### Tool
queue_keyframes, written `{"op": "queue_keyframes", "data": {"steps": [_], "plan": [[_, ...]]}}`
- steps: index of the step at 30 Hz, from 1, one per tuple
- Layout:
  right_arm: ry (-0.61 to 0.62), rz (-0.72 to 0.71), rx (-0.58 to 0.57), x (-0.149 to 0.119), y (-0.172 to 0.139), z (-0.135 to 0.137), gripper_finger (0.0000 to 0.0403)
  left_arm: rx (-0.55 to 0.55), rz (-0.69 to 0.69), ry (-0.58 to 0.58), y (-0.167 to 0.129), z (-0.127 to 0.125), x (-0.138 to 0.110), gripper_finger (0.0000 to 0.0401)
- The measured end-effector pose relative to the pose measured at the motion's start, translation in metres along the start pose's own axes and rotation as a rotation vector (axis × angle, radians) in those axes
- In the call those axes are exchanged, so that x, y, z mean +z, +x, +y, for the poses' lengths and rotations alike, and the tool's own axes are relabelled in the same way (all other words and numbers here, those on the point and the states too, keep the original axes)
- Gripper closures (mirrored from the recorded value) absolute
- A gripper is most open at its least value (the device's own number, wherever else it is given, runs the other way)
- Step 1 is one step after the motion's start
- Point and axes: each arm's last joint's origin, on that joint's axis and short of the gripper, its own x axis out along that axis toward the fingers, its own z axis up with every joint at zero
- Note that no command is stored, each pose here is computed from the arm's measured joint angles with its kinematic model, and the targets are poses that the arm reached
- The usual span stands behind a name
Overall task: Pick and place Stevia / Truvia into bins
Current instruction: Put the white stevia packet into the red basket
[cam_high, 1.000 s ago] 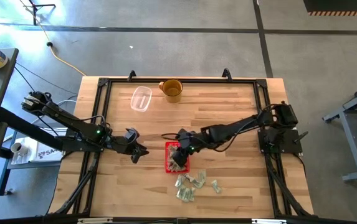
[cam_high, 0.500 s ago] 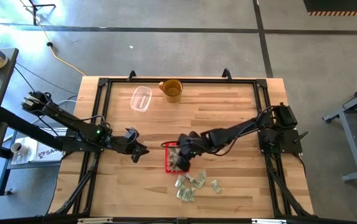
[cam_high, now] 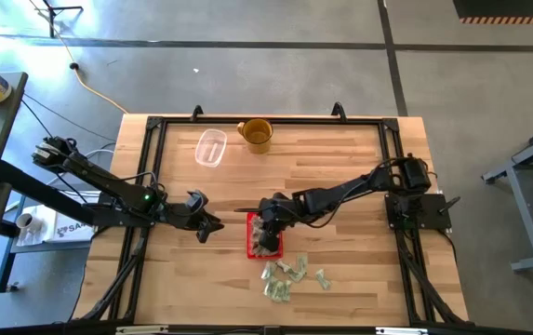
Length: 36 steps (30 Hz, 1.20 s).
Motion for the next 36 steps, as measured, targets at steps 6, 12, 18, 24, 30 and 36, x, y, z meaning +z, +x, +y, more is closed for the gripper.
{"op": "queue_keyframes", "data": {"steps": [6,12,18,24,30,36], "plan": [[0.039,0.027,0.031,-0.003,0.019,-0.012,0.0401,0.008,-0.010,0.001,0.000,0.000,0.000,0.0203],[0.036,0.041,0.008,-0.005,0.021,-0.014,0.0402,0.017,-0.017,0.003,0.000,0.001,0.000,0.0203],[0.051,0.003,0.031,0.013,0.014,-0.003,0.0402,0.023,-0.030,0.004,0.000,0.001,0.001,0.0203],[-0.074,-0.009,0.012,0.045,-0.007,0.020,0.0394,0.024,-0.030,0.005,0.000,0.001,0.001,0.0203],[-0.191,0.250,-0.178,0.041,-0.031,0.020,0.0377,0.024,-0.030,0.006,0.000,0.001,0.001,0.0203],[-0.262,0.480,-0.251,-0.004,-0.053,0.051,0.0365,0.025,-0.029,0.006,0.000,0.001,0.001,0.0203]]}}
